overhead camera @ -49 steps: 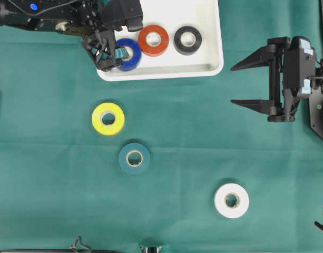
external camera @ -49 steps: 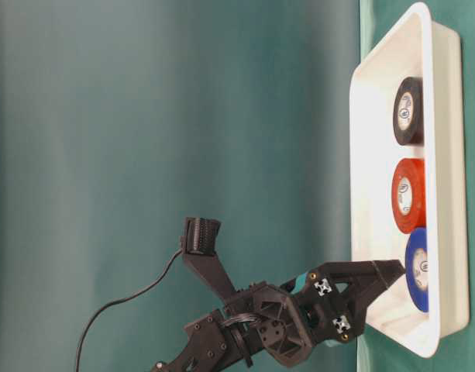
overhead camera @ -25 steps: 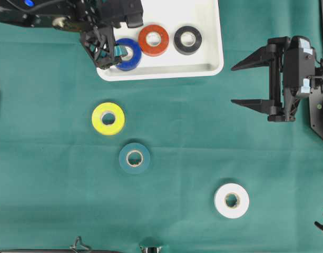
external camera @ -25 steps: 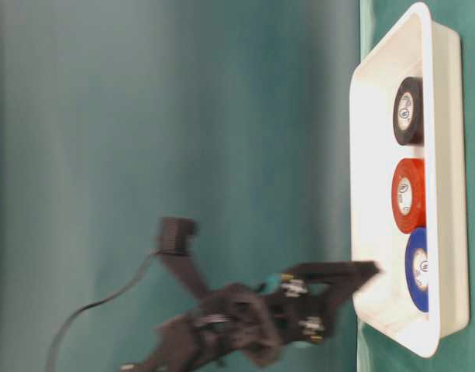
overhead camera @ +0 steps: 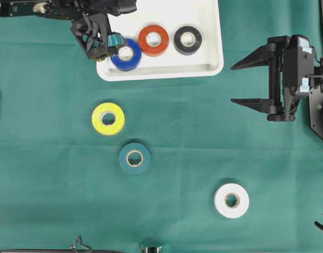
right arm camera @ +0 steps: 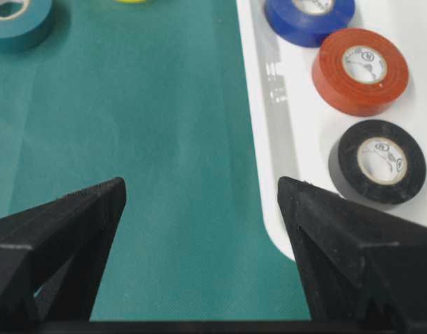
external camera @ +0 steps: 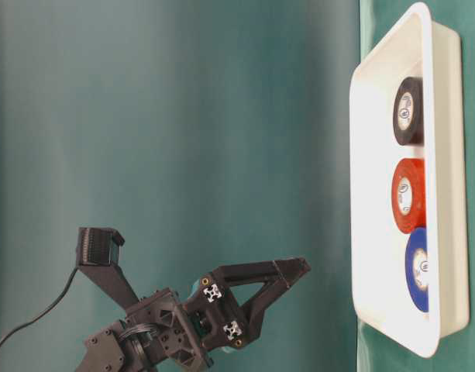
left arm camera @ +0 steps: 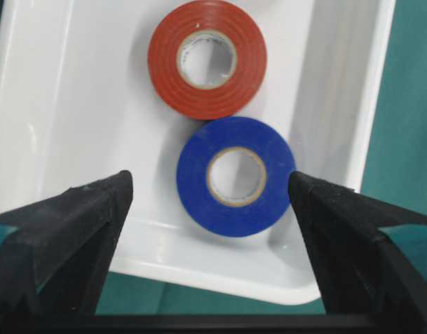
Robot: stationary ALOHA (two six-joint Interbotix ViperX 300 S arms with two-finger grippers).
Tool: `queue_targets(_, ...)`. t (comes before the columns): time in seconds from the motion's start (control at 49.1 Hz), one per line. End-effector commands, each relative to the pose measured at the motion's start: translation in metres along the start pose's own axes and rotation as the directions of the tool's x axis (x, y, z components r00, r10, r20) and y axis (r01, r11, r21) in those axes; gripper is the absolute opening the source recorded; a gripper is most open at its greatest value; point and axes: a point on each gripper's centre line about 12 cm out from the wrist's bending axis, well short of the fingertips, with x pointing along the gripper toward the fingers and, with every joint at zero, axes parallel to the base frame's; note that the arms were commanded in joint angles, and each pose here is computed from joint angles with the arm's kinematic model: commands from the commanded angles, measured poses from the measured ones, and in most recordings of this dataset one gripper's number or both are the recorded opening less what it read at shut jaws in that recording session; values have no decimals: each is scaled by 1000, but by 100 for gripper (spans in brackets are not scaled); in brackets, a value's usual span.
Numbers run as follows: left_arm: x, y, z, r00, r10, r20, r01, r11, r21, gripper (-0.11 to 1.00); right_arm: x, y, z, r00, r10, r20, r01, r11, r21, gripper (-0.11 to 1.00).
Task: Pick up the tape from a random location and place it into the white case.
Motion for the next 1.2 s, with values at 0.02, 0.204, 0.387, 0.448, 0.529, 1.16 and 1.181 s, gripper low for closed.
queue_targets(0.02,-13,-12,12,999,-17,51,16,1000,23,98,-1,0,12,1000,1,31,-1,1000,1,86)
queue_targets(0.204,-14,-46,15,994,-75,81,69,995,75,98,-1,0,12,999,1,32,-1,1000,1,86)
queue_targets(0.387,-19,-94,18,980,-158,120,142,982,125,98,-1,0,13,999,1,34,-1,1000,3,86)
queue_targets(0.448,-21,-109,18,974,-186,132,167,976,139,98,-1,0,13,999,1,34,-1,1000,1,86)
queue_targets(0.529,-23,-125,17,966,-215,143,194,969,151,98,-1,0,13,999,1,34,-1,1000,0,86)
queue_targets(1.16,-30,-125,18,963,-218,156,195,969,154,98,-1,0,16,999,1,41,-1,1000,1,86)
queue_targets(1.181,-30,-124,17,963,-218,158,195,969,151,98,-2,0,17,999,1,44,-1,1000,1,86)
